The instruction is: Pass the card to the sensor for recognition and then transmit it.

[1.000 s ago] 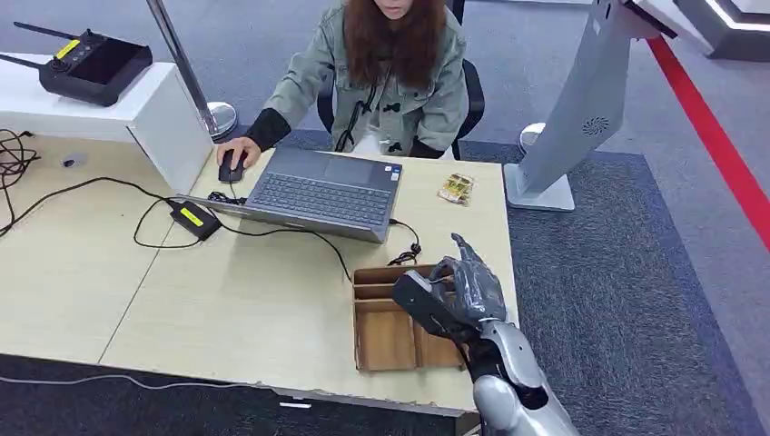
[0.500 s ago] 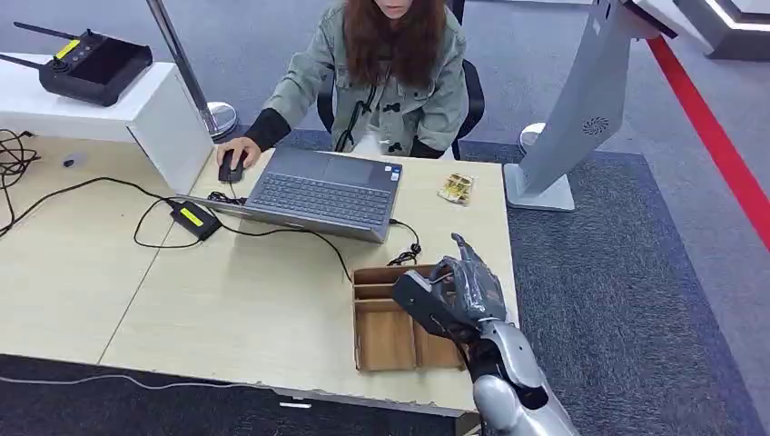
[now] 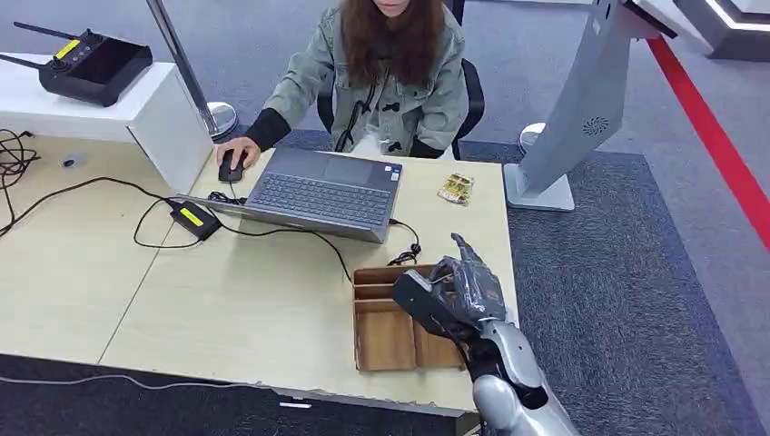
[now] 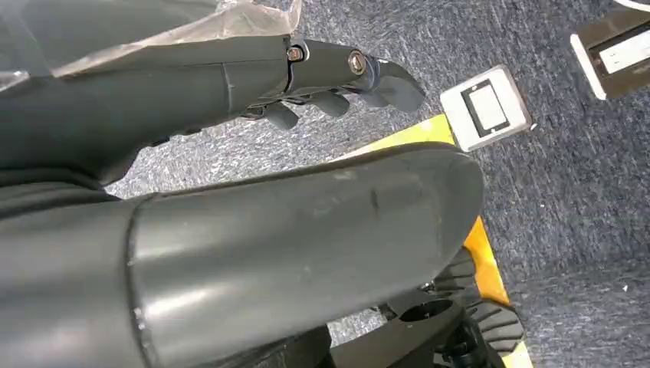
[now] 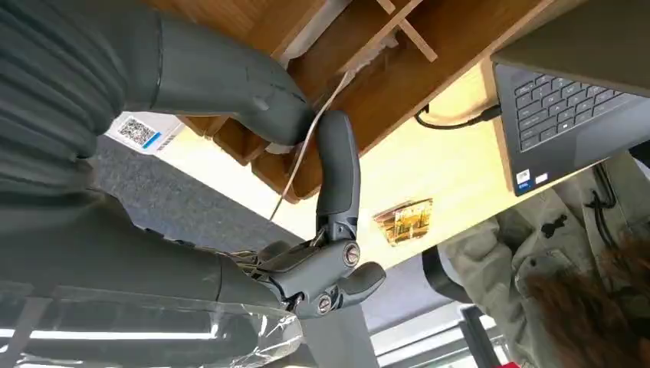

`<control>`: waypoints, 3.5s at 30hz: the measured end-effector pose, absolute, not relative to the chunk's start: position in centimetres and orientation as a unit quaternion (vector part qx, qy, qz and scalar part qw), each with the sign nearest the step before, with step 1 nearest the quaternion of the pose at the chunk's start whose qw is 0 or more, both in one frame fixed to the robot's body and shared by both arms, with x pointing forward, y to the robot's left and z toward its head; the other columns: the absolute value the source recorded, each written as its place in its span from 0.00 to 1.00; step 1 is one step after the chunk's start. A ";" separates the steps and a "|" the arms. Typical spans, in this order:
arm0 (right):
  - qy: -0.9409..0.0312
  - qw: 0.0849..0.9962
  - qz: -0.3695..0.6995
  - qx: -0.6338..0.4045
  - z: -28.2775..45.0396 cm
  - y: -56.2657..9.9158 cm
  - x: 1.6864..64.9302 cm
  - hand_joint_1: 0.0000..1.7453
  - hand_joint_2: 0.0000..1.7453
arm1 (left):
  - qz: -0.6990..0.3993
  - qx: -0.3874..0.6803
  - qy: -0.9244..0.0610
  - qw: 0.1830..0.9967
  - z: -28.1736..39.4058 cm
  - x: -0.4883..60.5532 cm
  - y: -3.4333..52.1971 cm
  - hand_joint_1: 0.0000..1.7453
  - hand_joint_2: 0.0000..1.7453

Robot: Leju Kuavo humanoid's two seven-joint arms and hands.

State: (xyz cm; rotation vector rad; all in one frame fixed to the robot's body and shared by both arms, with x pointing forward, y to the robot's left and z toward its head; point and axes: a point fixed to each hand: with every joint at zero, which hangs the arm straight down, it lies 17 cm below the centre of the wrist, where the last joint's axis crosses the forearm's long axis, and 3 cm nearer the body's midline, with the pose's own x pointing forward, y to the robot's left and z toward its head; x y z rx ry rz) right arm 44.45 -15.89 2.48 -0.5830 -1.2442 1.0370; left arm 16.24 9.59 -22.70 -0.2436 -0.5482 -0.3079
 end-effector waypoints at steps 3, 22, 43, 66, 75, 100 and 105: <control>-0.547 0.652 0.458 -0.257 2.5 -15.9 44.5 0.74 1.00 | -0.151 -0.120 -0.269 0.944 -22.7 16.3 9.6 0.00 0.00; -0.572 0.619 0.489 -0.224 2.9 -11.4 44.8 0.15 1.00 | -0.122 -0.120 -0.135 0.976 -25.4 11.8 15.7 0.00 0.00; -0.596 0.580 0.526 -0.177 3.3 -5.8 45.5 0.21 1.00 | -0.065 -0.100 -0.006 0.993 -26.3 8.9 26.1 0.00 0.00; -0.583 0.594 0.521 -0.190 3.1 -9.3 46.6 0.14 1.00 | -0.038 -0.098 -0.007 0.994 -26.2 9.0 27.0 0.00 0.00; -0.530 0.640 0.494 -0.255 2.0 -15.4 44.8 0.12 1.00 | -0.055 -0.055 -0.287 0.955 -24.2 16.7 18.1 0.00 0.00; -0.552 0.618 0.486 -0.279 5.5 -17.8 42.8 0.10 1.00 | -0.069 -0.111 -0.276 0.952 -22.9 16.1 11.1 0.00 0.00; -0.551 0.619 0.485 -0.280 5.4 -17.9 42.8 0.11 1.00 | -0.075 -0.114 -0.276 0.951 -22.9 16.1 10.9 0.00 0.00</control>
